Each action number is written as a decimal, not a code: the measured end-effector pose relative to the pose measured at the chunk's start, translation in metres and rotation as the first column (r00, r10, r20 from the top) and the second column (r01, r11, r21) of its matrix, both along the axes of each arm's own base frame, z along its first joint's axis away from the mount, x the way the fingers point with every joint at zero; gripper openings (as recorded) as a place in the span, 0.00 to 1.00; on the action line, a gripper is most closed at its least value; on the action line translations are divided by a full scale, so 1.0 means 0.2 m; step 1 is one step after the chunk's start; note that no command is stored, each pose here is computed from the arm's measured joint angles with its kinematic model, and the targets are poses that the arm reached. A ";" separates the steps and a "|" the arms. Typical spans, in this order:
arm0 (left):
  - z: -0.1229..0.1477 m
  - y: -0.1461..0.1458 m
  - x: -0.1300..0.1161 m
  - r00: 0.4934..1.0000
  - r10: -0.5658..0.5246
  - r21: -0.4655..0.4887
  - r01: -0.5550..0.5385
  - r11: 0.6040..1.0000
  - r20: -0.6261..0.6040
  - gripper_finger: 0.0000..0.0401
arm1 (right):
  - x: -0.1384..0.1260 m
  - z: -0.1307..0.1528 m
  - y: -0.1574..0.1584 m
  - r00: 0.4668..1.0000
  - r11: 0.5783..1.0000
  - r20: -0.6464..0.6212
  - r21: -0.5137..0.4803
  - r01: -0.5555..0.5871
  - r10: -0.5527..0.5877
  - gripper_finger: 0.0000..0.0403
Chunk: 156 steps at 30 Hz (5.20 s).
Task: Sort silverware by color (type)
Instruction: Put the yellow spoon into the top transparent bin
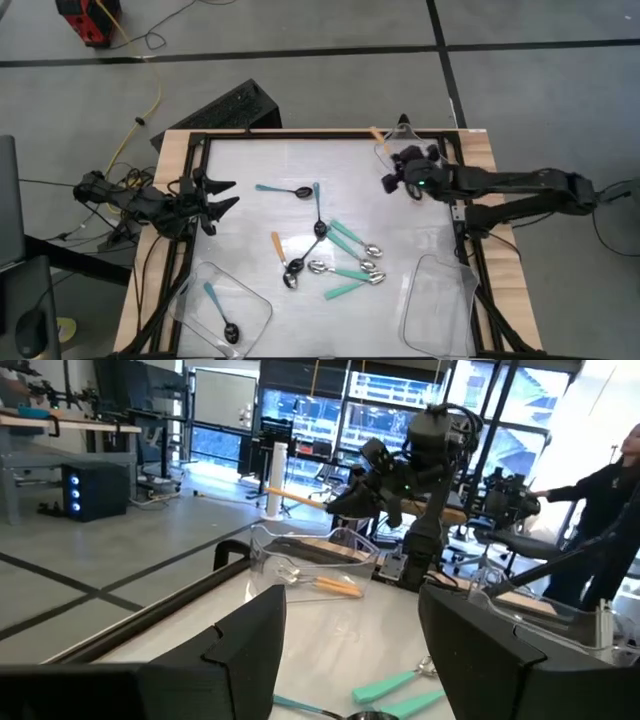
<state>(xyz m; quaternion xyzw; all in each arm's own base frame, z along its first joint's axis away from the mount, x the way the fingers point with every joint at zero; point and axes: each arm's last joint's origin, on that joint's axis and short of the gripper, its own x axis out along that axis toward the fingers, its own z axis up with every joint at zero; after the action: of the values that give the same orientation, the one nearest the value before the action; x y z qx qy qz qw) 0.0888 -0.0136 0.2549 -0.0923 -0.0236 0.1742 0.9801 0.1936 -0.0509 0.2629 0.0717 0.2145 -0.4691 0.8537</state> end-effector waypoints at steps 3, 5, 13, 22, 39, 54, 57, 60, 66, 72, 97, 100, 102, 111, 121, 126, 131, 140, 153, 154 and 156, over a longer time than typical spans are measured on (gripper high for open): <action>0.00 0.00 0.00 1.000 0.004 0.001 -0.004 1.000 -0.001 0.54 | -0.08 0.03 0.01 0.997 1.000 0.073 -0.009 0.005 -0.005 0.12; 0.00 0.00 0.00 1.000 0.004 0.003 -0.004 1.000 -0.006 0.54 | -0.12 0.05 0.02 0.995 1.000 0.096 -0.006 0.009 -0.008 0.12; 0.00 0.00 0.00 1.000 0.003 0.003 -0.003 1.000 -0.008 0.54 | -0.20 0.04 0.02 0.991 0.994 0.074 0.009 0.111 -0.111 0.12; 0.00 0.00 0.00 1.000 0.007 -0.002 -0.007 1.000 -0.006 0.54 | -0.22 -0.06 0.01 0.966 0.966 -0.045 0.034 0.258 -0.256 0.12; 0.00 0.00 0.00 1.000 -0.005 -0.004 0.005 1.000 -0.005 0.54 | -0.19 -0.10 0.06 0.978 0.982 -0.115 0.053 0.182 -0.175 0.12; 0.00 0.00 0.00 1.000 0.003 -0.004 -0.003 1.000 -0.003 0.54 | -0.32 -0.21 0.11 0.996 0.996 0.072 0.080 0.043 -0.049 0.10; 0.00 0.00 0.00 1.000 0.003 -0.005 -0.003 1.000 -0.003 0.54 | -0.34 -0.22 0.11 0.995 0.995 0.094 0.096 0.019 -0.028 0.10; 0.00 0.00 0.00 1.000 0.003 -0.005 -0.003 1.000 -0.003 0.54 | -0.35 -0.23 0.11 0.994 0.992 0.105 0.122 0.001 -0.014 0.10; 0.00 0.00 0.00 1.000 0.003 0.001 -0.003 1.000 -0.006 0.54 | -0.36 -0.31 0.08 0.993 0.986 0.084 0.152 0.068 -0.082 0.10; 0.00 0.00 0.00 1.000 0.004 0.001 -0.004 1.000 -0.006 0.54 | -0.38 -0.34 0.04 0.983 0.973 0.079 0.172 0.153 -0.169 0.10; 0.00 0.01 0.00 0.999 0.038 0.008 -0.038 0.999 -0.010 0.54 | -0.33 -0.54 -0.18 0.925 0.867 -0.203 0.329 0.375 -0.323 0.12; 0.00 0.01 0.00 0.999 0.038 0.008 -0.038 0.999 -0.010 0.54 | -0.33 -0.57 -0.19 0.914 0.857 -0.235 0.331 0.396 -0.331 0.12; 0.00 0.01 0.00 0.999 0.038 0.008 -0.038 0.999 -0.010 0.54 | -0.33 -0.58 -0.19 0.909 0.855 -0.252 0.328 0.402 -0.331 0.12; 0.00 0.01 0.00 0.999 0.038 0.007 -0.038 0.999 -0.009 0.54 | -0.32 -0.58 -0.20 0.907 0.853 -0.261 0.328 0.405 -0.331 0.23; 0.00 0.00 0.00 0.999 0.037 -0.002 -0.037 0.999 -0.005 0.54 | -0.32 -0.57 -0.20 0.911 0.856 -0.267 0.337 0.393 -0.313 0.36; 0.00 0.00 0.00 0.999 0.037 -0.004 -0.037 0.999 -0.004 0.54 | -0.26 -0.48 -0.22 0.937 0.884 -0.245 0.335 0.325 -0.251 0.38; 0.00 0.01 0.00 0.999 0.037 -0.005 -0.037 0.999 -0.003 0.54 | -0.21 -0.33 -0.24 0.965 0.918 -0.172 0.312 0.244 -0.198 0.38; 0.00 0.01 0.00 0.999 0.037 -0.007 -0.037 0.999 0.010 0.54 | -0.20 0.06 -0.16 0.993 0.969 0.117 0.246 -0.024 -0.005 0.38; 0.01 0.01 0.00 0.999 0.037 -0.027 -0.036 0.999 0.026 0.54 | -0.47 0.45 0.12 0.822 0.919 0.471 0.060 -0.391 0.319 0.38; 0.01 0.00 0.00 0.999 0.036 -0.029 -0.036 0.999 0.031 0.54 | -0.48 0.46 0.14 0.800 0.900 0.485 0.060 -0.432 0.352 0.38; 0.02 0.00 0.00 0.999 0.020 -0.033 -0.018 0.999 0.043 0.54 | -0.52 0.46 0.18 0.754 0.854 0.507 0.064 -0.517 0.418 0.38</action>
<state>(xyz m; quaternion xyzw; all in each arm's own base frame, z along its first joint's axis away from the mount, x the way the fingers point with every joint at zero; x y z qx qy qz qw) 0.0884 -0.0130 0.2584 -0.1119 -0.0430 0.1819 0.9760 0.0902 -0.0155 0.3551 0.2136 0.0553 -0.1833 0.9580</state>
